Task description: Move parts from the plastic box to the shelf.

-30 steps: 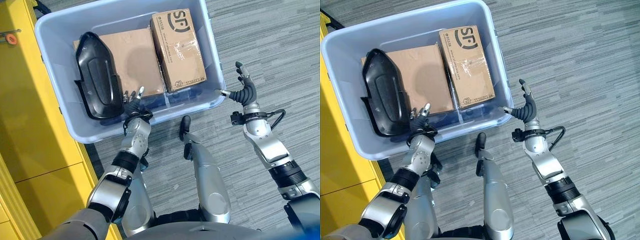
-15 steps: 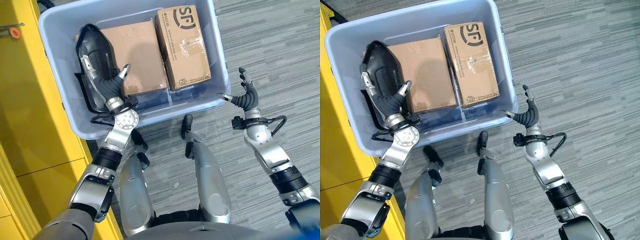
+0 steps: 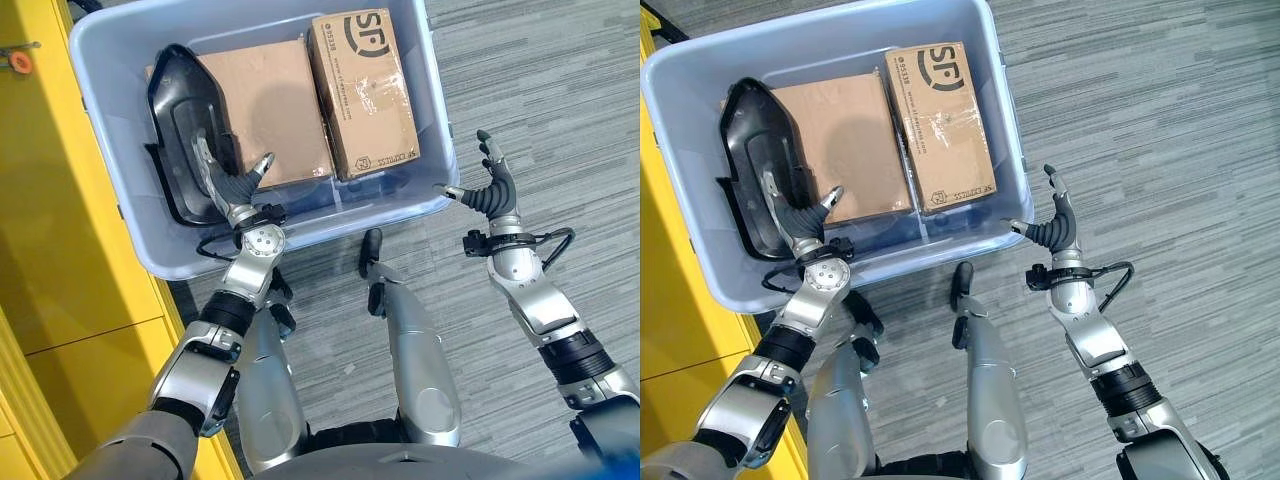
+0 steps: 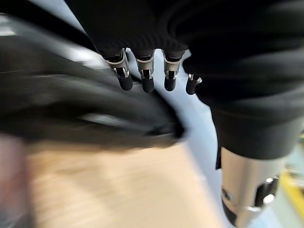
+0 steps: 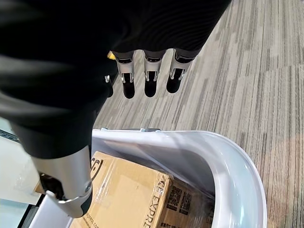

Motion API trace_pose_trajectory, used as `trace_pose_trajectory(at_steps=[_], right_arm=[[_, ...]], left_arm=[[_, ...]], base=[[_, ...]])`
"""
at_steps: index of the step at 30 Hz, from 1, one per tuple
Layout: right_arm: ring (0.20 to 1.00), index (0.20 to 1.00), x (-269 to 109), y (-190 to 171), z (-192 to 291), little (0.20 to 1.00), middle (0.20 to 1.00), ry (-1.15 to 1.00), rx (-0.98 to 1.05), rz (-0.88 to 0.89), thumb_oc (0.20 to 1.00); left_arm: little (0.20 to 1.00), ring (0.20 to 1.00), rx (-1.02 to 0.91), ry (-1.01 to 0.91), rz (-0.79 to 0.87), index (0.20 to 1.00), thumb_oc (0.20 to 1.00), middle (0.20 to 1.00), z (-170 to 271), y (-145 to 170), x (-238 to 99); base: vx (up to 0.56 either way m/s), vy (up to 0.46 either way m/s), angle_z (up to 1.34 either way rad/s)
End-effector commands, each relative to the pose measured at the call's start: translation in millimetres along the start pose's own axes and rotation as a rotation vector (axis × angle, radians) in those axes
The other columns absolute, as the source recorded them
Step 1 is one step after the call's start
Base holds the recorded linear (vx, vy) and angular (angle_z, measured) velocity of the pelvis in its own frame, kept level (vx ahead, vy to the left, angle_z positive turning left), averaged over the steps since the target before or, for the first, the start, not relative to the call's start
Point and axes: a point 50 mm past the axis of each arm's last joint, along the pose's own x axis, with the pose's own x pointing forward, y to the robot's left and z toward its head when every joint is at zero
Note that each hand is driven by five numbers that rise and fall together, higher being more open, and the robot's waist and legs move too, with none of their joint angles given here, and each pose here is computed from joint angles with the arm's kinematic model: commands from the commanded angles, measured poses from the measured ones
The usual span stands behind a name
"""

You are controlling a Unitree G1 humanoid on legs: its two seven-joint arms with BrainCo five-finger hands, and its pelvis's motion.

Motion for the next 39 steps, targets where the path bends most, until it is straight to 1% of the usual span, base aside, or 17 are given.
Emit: trace_pose_trajectory(at_steps=[1,3,5,7,8,10,14,15,16,17,18,22,23,27,31,36,39], right_arm=[[1.0,1.0,4.0,-8.5,17.8,1.0,1.0,-0.09,0.0,-0.018,1.0],[1.0,1.0,4.0,-8.7,17.7,1.0,1.0,-0.087,-0.004,-0.017,1.0],[1.0,1.0,3.8,-7.4,15.7,1.0,1.0,-0.075,0.019,-0.033,1.0],[1.0,1.0,4.7,-7.6,18.2,1.0,1.0,-0.076,0.025,-0.027,1.0],[1.0,1.0,6.2,-6.1,19.6,1.0,1.0,-0.071,0.03,-0.019,1.0],[1.0,1.0,8.2,-4.9,20.3,1.0,1.0,-0.056,0.037,-0.008,1.0],[1.0,1.0,10.5,-1.0,22.8,1.0,1.0,-0.059,0.054,-0.002,1.0],[1.0,1.0,10.2,1.3,22.7,1.0,1.0,-0.058,0.069,-0.003,1.0],[1.0,1.0,9.8,1.7,22.2,1.0,1.0,-0.056,0.073,0.0,1.0],[1.0,1.0,9.9,2.5,22.5,1.0,1.0,-0.052,0.073,0.013,1.0],[1.0,1.0,9.8,3.1,22.9,1.0,1.0,-0.053,0.071,0.02,1.0],[1.0,1.0,8.9,0.6,23.4,1.0,1.0,-0.065,0.067,0.044,1.0],[1.0,1.0,9.3,0.8,23.8,1.0,1.0,-0.066,0.065,0.049,1.0],[1.0,1.0,9.8,2.3,23.4,1.0,1.0,-0.067,0.047,0.068,1.0],[1.0,1.0,9.9,0.6,20.6,1.0,1.0,-0.061,0.036,0.077,1.0],[1.0,1.0,8.9,0.3,19.3,1.0,1.0,-0.062,0.041,0.079,1.0],[1.0,1.0,6.8,0.6,17.3,1.0,1.0,-0.059,0.047,0.081,1.0]], left_arm=[[1.0,1.0,-0.116,0.036,0.041,1.0,1.0,1.0,8.8,3.4,6.2],[1.0,1.0,-0.173,0.106,0.136,1.0,1.0,1.0,4.4,7.0,6.8],[1.0,1.0,-0.12,0.118,0.225,1.0,1.0,1.0,2.1,14.1,12.9],[1.0,1.0,-0.128,0.19,0.256,1.0,1.0,1.0,-3.5,18.9,18.1],[1.0,1.0,-0.062,0.172,0.25,1.0,1.0,1.0,-4.2,20.4,20.9],[1.0,1.0,-0.064,0.221,0.173,1.0,1.0,1.0,-2.6,11.9,25.0],[1.0,1.0,-0.151,0.175,0.035,1.0,1.0,1.0,9.5,-6.2,22.2],[1.0,1.0,-0.145,0.108,-0.074,1.0,1.0,1.0,18.3,-20.2,14.9],[1.0,1.0,-0.14,0.083,-0.117,1.0,1.0,1.0,21.9,-26.3,10.7],[1.0,1.0,-0.126,0.052,-0.223,1.0,1.0,1.0,25.5,-37.2,3.2],[1.0,1.0,-0.104,0.034,-0.29,1.0,1.0,1.0,27.6,-44.2,-1.2],[1.0,1.0,-0.013,-0.024,-0.445,1.0,1.0,1.0,28.4,-59.5,-16.1],[1.0,1.0,-0.017,-0.025,-0.468,1.0,1.0,1.0,28.6,-61.3,-17.8],[1.0,1.0,0.047,-0.068,-0.541,1.0,1.0,1.0,26.3,-66.3,-24.6],[1.0,1.0,0.115,-0.091,-0.578,1.0,1.0,1.0,21.6,-68.6,-29.9],[1.0,1.0,0.159,-0.113,-0.543,1.0,1.0,1.0,19.2,-66.5,-30.0],[1.0,1.0,0.224,-0.206,-0.448,1.0,1.0,1.0,22.9,-60.1,-25.8]], base=[[0.0,0.0,0.0],[0.0,-0.015,0.0],[0.01,-0.106,-0.02],[0.01,-0.086,0.01],[0.0,-0.03,0.04],[0.0,0.0,0.0],[0.0,-0.029,0.0],[0.0,-0.042,0.01],[0.0,0.0,0.0],[0.0,0.0,0.0],[0.0,0.0,0.0],[0.0,0.0,0.0],[0.01,0.039,-0.03],[0.0,0.032,-0.18],[-0.01,0.013,-0.17],[0.0,-0.002,0.01],[0.0,-0.01,-0.01]])
